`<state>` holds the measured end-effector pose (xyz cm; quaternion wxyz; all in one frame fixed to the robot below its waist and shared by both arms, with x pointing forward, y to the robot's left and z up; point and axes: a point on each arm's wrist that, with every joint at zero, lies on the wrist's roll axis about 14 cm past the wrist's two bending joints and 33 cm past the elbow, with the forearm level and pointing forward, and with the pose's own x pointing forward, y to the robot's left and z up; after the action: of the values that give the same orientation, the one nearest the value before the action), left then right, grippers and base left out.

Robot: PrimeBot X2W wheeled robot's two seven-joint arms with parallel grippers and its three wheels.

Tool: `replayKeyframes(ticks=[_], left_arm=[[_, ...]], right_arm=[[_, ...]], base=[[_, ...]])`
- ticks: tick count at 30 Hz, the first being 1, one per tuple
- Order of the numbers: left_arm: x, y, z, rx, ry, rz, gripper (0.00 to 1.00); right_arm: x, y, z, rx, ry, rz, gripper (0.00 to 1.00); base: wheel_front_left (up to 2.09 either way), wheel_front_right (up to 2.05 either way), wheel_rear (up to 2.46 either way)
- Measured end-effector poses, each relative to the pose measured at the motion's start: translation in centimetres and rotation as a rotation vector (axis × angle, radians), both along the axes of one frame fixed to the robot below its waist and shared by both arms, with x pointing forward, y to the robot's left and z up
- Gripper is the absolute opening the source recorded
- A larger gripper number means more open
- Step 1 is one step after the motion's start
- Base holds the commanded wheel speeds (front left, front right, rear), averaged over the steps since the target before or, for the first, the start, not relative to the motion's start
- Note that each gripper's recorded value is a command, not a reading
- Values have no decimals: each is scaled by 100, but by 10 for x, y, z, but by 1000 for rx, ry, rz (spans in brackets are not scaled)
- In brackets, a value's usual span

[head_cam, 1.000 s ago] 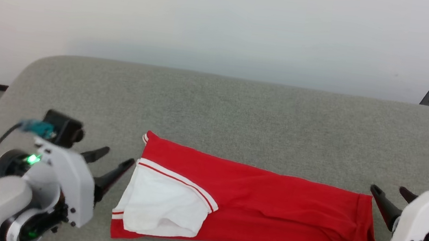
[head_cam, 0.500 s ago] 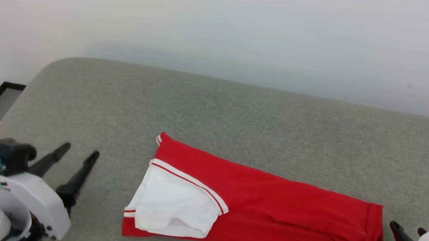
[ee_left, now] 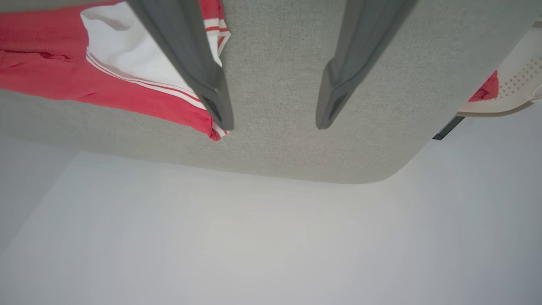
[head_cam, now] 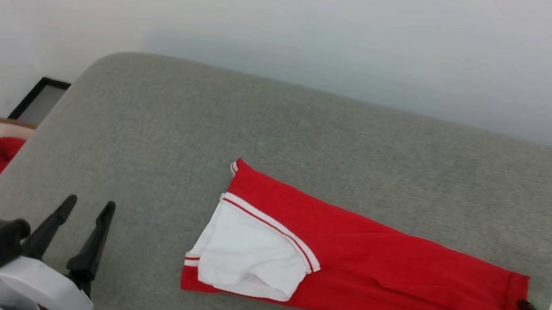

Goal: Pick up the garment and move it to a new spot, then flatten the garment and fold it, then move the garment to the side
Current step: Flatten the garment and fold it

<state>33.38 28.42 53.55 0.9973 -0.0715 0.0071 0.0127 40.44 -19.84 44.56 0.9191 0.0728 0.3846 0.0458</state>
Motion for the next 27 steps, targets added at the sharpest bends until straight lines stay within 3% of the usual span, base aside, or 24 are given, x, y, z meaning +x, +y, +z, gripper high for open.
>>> replayKeyframes(ticks=[16, 17, 18, 27], left_arm=[[-20, 22, -29, -34, -13, 137, 100], [-20, 23, -30, -35, -12, 140, 100], [-23, 25, -33, -40, -8, 151, 100], [-24, 28, -38, -42, -12, 169, 100]], right_arm=[[14, 22, -58, -30, 229, 65, 100], [14, 21, -60, -34, 244, 68, 18], [14, 22, -63, -39, 263, 77, 0], [18, 23, -61, -21, 262, 88, 0]], base=[[0, 0, 0], [0, 0, 0], [0, 0, 0], [0, 0, 0]])
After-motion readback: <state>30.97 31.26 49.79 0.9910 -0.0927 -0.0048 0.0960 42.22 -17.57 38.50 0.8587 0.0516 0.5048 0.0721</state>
